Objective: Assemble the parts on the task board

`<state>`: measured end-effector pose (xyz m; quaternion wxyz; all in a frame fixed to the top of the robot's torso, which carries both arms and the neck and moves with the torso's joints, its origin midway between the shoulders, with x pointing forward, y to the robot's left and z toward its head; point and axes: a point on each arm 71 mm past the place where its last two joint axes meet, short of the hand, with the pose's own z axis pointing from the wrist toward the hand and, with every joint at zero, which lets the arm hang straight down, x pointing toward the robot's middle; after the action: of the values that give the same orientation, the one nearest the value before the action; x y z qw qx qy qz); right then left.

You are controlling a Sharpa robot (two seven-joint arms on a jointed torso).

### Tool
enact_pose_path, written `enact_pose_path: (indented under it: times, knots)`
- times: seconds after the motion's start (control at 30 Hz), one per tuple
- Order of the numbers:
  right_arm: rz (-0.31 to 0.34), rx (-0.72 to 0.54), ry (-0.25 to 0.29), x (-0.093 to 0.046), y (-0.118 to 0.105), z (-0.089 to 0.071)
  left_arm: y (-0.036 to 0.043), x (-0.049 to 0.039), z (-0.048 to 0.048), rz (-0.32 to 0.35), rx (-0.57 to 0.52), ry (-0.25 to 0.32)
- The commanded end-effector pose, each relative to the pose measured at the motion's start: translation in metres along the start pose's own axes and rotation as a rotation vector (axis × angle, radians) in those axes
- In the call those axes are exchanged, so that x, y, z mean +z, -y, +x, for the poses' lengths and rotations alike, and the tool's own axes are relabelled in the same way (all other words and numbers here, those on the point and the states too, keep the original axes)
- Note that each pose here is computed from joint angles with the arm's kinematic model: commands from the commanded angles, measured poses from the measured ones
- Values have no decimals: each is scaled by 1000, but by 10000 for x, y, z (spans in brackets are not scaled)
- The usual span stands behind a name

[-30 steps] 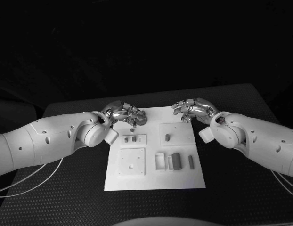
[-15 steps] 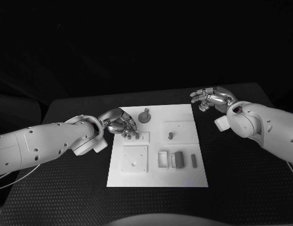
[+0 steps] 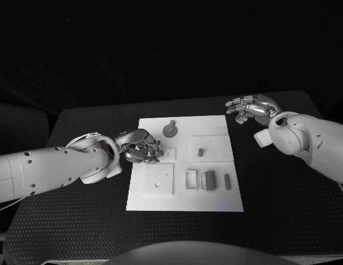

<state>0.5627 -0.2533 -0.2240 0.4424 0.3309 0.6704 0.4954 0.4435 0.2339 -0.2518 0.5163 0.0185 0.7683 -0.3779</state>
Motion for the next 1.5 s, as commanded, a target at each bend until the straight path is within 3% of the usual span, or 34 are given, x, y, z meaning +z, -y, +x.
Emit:
enact_pose_path:
  times: [0.03, 0.5, 0.7, 1.07, 1.23, 1.5]
  knots:
    - [-14, -5, -16, 0, -17, 16, 94, -1, 31, 56, 132, 17]
    - [-15, -4, -19, -3, -19, 15, 247, 66, 144, 102, 255, 11]
    - [-17, -3, -23, -3, -25, 27, 271, 126, 179, 94, 308, -7]
    - [-19, -1, -31, -1, -35, 50, 290, 193, 272, 58, 361, -101]
    - [-20, -1, -32, -2, -35, 49, 325, 216, 299, 64, 370, -114]
    - [-21, -1, -34, 1, -39, 60, 316, 262, 319, 53, 382, -135]
